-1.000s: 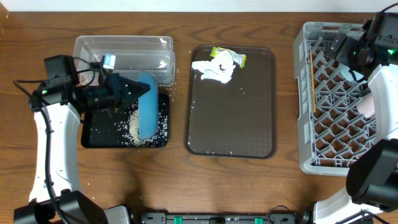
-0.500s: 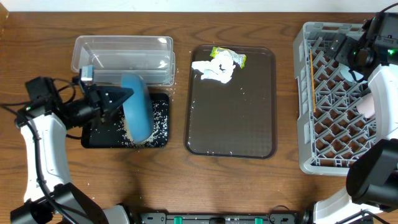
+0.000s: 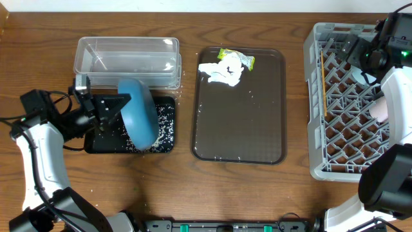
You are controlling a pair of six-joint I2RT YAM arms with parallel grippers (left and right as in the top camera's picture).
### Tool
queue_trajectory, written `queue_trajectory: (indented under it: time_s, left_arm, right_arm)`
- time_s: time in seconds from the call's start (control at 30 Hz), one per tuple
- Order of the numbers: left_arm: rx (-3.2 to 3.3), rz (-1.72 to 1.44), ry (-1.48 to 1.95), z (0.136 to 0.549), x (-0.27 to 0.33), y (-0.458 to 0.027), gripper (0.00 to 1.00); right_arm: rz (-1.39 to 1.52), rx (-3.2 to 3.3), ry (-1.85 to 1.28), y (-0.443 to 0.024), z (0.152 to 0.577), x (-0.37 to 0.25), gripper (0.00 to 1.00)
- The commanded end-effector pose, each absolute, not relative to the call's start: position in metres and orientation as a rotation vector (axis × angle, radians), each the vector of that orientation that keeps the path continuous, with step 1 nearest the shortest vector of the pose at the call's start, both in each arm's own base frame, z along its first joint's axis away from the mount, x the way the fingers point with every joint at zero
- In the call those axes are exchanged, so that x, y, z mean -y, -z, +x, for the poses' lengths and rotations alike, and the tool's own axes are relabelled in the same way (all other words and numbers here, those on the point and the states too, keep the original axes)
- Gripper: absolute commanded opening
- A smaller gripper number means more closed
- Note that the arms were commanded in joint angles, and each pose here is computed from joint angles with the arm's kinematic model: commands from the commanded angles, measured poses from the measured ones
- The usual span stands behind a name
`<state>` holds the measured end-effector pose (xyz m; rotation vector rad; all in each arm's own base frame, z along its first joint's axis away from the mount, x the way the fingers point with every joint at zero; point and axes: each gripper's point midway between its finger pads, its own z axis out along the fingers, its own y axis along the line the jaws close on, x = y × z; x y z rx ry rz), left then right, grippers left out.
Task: Sort waste into correct bins and load items into the dishwasher rack
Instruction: 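Tilt the blue bowl to pour the rice onto the black tray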
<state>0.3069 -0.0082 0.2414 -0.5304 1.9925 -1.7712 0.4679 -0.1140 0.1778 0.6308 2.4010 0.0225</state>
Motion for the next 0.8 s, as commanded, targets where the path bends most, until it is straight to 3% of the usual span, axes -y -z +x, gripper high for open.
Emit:
queue_trajectory:
  time_s: [0.0, 0.5, 0.77]
  left_arm:
    - [-1.912, -0.538, 1.768, 0.304, -0.006, -0.252, 0.06]
    - [-1.879, -0.635, 1.761, 0.3, -0.022, -0.251, 0.06]
    - [-1.877, -0.521, 1.682, 0.301, -0.024, -0.252, 0.06]
  right_arm:
    - [0.647, -2.38, -0.016, -0.186, 0.466, 0.118, 0.99]
    - [0.647, -2.379, -0.016, -0.186, 0.466, 0.118, 0.99]
    - [0.647, -2.379, -0.016, -0.186, 0.466, 0.118, 0.99]
